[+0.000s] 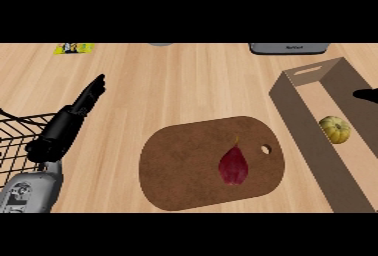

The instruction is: Pick the squash from the cutting board and place it in the cardboard box

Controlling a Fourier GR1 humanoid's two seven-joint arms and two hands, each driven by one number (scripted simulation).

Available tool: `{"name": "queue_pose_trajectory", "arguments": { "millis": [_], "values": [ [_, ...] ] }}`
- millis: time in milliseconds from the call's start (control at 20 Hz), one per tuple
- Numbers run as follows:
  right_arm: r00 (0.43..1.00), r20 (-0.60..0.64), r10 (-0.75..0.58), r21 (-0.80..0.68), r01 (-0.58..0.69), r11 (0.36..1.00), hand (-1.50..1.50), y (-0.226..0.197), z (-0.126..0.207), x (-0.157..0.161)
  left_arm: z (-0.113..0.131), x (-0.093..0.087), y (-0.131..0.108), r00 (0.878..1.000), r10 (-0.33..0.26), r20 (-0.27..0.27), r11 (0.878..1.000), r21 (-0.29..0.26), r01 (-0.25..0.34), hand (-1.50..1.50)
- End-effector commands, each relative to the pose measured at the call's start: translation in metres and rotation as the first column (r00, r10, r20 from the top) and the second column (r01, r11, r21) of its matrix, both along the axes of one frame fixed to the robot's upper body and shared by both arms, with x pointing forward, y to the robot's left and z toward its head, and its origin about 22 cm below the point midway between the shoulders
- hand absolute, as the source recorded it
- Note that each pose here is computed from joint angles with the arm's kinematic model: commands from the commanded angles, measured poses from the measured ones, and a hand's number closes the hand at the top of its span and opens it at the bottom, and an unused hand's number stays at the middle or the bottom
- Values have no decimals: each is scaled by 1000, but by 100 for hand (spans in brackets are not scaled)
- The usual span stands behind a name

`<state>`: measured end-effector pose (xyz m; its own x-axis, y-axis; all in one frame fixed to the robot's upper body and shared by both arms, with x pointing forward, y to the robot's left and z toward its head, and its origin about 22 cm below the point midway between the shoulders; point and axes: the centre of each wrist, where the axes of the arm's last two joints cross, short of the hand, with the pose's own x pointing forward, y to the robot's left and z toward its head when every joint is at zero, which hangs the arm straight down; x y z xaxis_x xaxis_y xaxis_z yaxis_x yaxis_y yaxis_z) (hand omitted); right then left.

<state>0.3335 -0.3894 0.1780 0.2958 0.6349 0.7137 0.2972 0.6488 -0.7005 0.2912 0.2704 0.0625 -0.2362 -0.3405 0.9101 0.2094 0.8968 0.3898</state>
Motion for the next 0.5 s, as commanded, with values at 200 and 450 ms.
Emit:
{"name": "queue_pose_trajectory", "arguments": {
  "millis": [200,450],
  "values": [
    [891,323,-318,450,151,880,-150,-38,-12,-35,13,-1,5,1000,2,11,1000,2,-2,0],
    [834,378,-403,466,205,861,-150,-82,-40,-64,8,-9,-10,1000,-11,-1,1000,-2,11,0]
  ]
}}
